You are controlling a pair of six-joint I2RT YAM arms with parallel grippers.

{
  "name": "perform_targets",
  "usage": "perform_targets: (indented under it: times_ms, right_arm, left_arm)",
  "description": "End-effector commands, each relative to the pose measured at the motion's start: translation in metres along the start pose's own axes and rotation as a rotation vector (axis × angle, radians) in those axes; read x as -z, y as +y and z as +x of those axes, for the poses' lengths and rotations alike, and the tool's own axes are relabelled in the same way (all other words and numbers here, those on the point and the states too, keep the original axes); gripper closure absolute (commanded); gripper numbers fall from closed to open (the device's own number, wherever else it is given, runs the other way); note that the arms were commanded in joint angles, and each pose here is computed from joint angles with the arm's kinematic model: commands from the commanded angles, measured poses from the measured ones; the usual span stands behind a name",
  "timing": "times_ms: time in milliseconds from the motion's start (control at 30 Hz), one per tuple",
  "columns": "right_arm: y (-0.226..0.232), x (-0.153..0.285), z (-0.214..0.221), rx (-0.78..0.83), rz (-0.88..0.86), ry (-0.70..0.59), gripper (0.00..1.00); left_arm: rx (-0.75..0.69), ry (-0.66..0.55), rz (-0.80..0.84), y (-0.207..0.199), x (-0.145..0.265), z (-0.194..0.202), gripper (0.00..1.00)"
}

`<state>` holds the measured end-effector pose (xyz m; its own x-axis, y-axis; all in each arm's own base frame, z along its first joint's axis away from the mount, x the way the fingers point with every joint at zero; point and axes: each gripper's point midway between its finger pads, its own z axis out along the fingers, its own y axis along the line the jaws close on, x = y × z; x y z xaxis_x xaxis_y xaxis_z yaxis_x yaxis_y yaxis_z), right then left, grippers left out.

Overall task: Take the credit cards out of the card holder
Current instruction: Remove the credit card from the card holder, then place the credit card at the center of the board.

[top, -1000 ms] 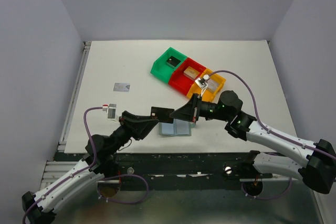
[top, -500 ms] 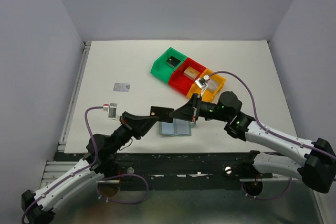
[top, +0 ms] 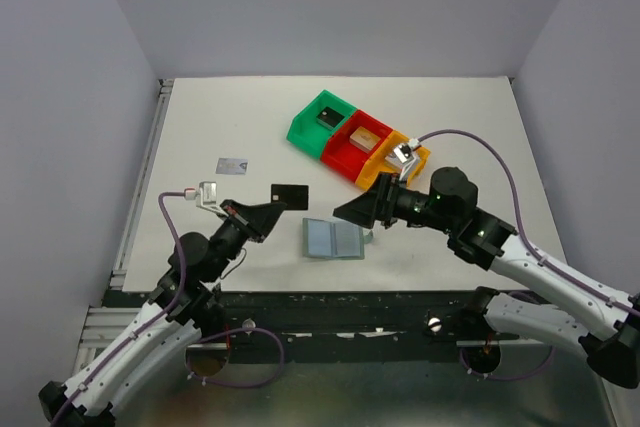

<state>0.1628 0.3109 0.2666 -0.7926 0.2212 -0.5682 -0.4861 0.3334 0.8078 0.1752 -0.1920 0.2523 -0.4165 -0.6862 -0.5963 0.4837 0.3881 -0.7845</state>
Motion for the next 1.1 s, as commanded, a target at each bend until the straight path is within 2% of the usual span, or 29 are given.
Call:
perform_targets:
  times_ms: [0,233,333,467,800,1067]
  right_arm:
    - [-0.016,0.025,-0.017,0.125,0.185,-0.047,0.00]
    - [-0.032,0.038,0.009,0.154,0.188,0.017,0.01]
    - [-0.038,0.036,0.020,0.148,0.174,0.049,0.03]
    - [-0.041,0.039,0.028,0.155,0.165,0.074,0.04]
    - [-0.046,0.044,0.033,0.186,0.175,0.083,0.04]
    - [-0.051,0.048,0.029,0.213,0.222,0.084,0.04]
  left_arm:
    - [0.067,0.065,-0.253,0.058,-0.007,-0.002,1.00]
    - [0.086,0.024,-0.440,0.116,-0.024,-0.046,1.00]
    - [0.122,0.005,-0.464,0.140,-0.041,-0.065,1.00]
    - [0.161,0.033,-0.526,0.177,-0.057,-0.068,1.00]
    - [0.201,0.060,-0.553,0.230,-0.091,-0.068,1.00]
    - [0.232,0.068,-0.637,0.277,-0.095,-0.063,1.00]
